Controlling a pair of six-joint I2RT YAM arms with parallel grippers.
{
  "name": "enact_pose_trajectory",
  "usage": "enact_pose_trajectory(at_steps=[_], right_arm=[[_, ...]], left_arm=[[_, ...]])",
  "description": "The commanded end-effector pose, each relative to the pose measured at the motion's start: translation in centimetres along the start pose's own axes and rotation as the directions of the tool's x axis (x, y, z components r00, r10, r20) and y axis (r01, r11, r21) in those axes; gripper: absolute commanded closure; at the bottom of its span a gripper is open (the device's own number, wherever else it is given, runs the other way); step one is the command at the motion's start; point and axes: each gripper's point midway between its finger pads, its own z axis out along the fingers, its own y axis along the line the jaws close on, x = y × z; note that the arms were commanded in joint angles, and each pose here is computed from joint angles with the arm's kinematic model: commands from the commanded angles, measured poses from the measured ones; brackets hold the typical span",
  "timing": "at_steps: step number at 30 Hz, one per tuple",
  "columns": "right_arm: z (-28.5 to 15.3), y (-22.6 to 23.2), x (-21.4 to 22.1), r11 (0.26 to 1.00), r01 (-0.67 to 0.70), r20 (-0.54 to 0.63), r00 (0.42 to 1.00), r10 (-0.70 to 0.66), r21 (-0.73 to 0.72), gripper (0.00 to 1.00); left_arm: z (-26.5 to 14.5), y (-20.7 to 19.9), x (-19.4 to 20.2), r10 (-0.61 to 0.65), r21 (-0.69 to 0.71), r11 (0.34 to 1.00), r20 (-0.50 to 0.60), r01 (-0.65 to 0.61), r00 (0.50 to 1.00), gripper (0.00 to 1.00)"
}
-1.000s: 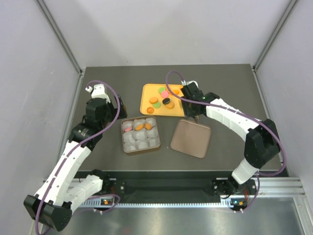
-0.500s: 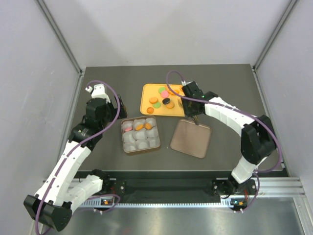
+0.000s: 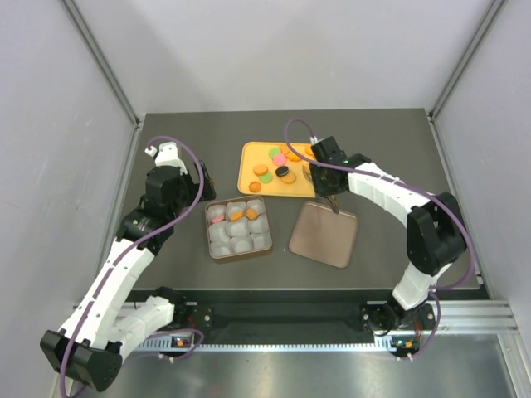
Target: Pack the cookies
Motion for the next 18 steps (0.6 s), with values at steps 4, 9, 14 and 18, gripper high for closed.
enact_pose_trajectory(at_steps=[4, 9, 14, 18], right_arm=[[-0.1, 0.0, -3.0, 1.000, -0.016, 0.068, 0.998, 0.017, -0.018, 0.54], [0.0, 0.0, -3.2, 1.000, -0.013, 0.070, 0.997, 0.014, -0.018, 0.56], [0.1, -0.5, -3.4, 1.000, -0.017, 0.070, 0.997, 0.018, -0.013, 0.60], [0.0, -1.2, -3.5, 0.999, -0.032, 0.068, 0.997, 0.033, -0.027, 0.63]], left_arm=[[0.3, -0.2, -1.0, -0.008, 0.008, 1.000, 0.041, 0.007, 0.999, 0.01], [0.3, -0.1, -0.9, -0.006, 0.006, 1.000, 0.040, 0.006, 0.999, 0.01], [0.3, -0.2, -0.9, -0.006, 0.010, 1.000, 0.038, 0.006, 0.999, 0.01], [0.4, -0.2, -0.8, -0.009, 0.013, 1.000, 0.036, 0.009, 0.999, 0.01]])
